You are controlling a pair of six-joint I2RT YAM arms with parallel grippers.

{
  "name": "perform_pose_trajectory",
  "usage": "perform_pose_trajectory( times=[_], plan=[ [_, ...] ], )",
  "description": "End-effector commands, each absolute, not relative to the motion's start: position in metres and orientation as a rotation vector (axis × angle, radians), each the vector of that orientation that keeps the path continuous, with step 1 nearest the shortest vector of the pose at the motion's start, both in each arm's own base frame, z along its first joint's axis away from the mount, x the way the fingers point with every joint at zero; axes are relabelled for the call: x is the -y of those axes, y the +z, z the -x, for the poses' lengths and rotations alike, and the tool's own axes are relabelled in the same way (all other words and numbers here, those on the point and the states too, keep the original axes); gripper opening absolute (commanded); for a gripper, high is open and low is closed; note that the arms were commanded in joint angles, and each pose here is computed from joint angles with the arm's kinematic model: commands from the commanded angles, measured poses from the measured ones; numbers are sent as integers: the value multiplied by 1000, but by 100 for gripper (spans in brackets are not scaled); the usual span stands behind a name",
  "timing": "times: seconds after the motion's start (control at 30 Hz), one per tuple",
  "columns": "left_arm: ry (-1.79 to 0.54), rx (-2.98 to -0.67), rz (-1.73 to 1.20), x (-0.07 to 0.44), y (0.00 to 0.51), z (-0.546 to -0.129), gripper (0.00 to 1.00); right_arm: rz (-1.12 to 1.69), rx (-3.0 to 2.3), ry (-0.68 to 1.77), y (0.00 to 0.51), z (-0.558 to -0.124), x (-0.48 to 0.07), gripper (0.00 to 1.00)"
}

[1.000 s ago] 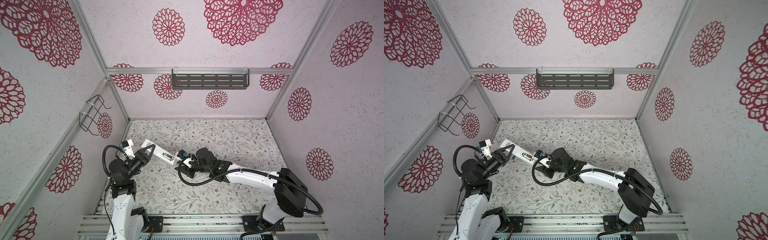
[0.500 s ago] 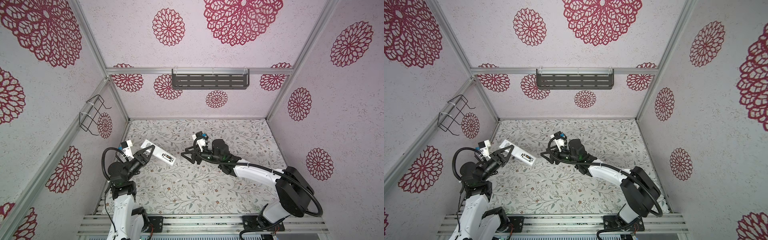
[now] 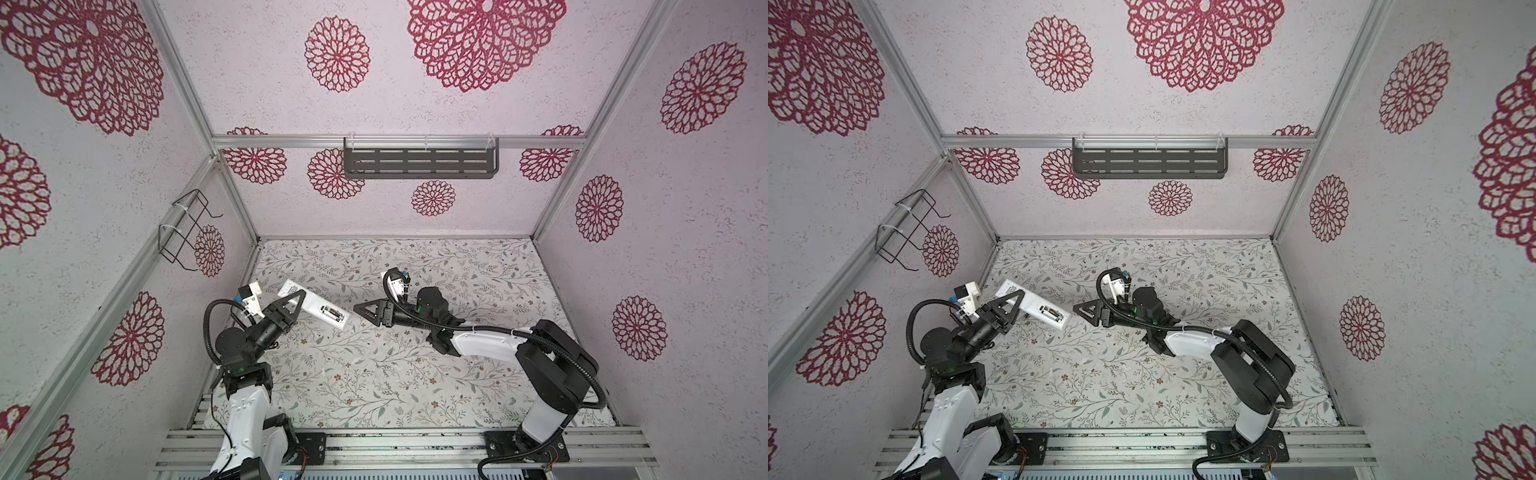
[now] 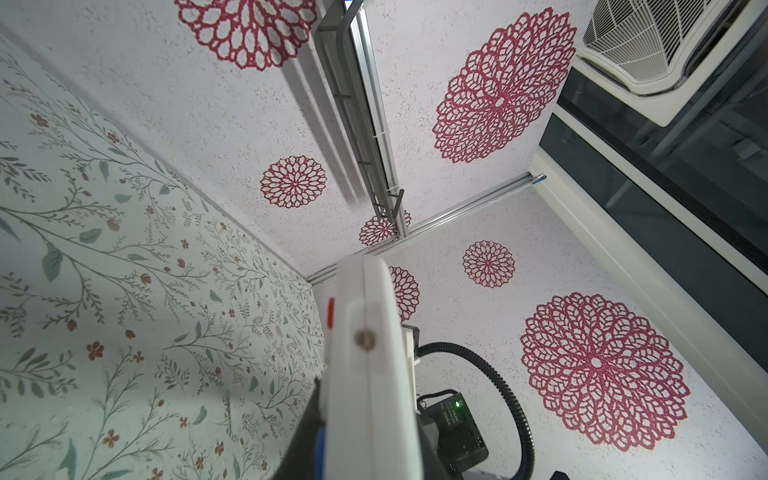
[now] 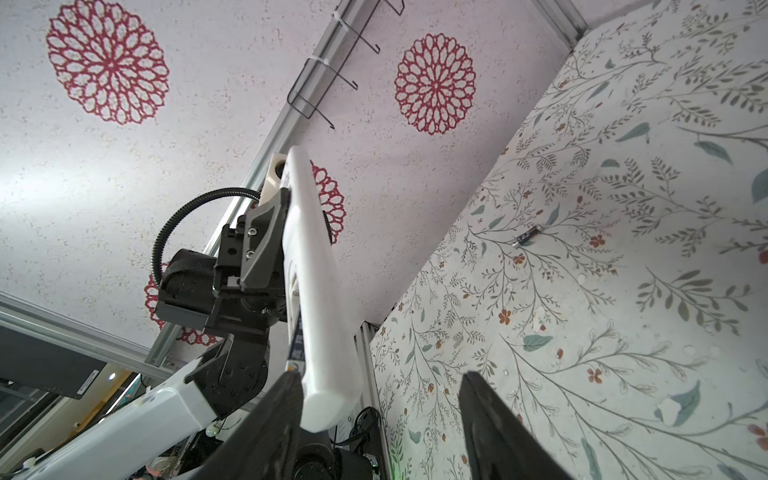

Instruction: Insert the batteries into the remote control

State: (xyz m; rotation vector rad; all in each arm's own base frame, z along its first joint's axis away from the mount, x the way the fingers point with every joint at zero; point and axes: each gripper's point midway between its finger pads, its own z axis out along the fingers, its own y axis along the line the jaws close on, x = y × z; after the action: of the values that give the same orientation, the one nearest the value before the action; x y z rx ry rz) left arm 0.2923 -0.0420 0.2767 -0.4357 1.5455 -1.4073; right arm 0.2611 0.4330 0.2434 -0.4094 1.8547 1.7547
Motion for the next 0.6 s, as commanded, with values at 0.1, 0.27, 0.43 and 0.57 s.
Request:
perform_pose_trajectory(
  times=[0.1,0.27,0.43,0.57],
  plan=[
    [-1388,-1575,439,40,276,-292,11,391,-1740,1837,272,-254,-437,64],
    [-1367,-1615,473,38,269,-294,11,390,-1748,1857,269,-250,-444,64],
    [-1344,-1641,507,35,264,-295,11,386,-1773,1855,262,-247,-448,64],
    [-1344,-1639,525,33,262,-295,11,372,-1796,1859,253,-246,-451,64]
  ],
)
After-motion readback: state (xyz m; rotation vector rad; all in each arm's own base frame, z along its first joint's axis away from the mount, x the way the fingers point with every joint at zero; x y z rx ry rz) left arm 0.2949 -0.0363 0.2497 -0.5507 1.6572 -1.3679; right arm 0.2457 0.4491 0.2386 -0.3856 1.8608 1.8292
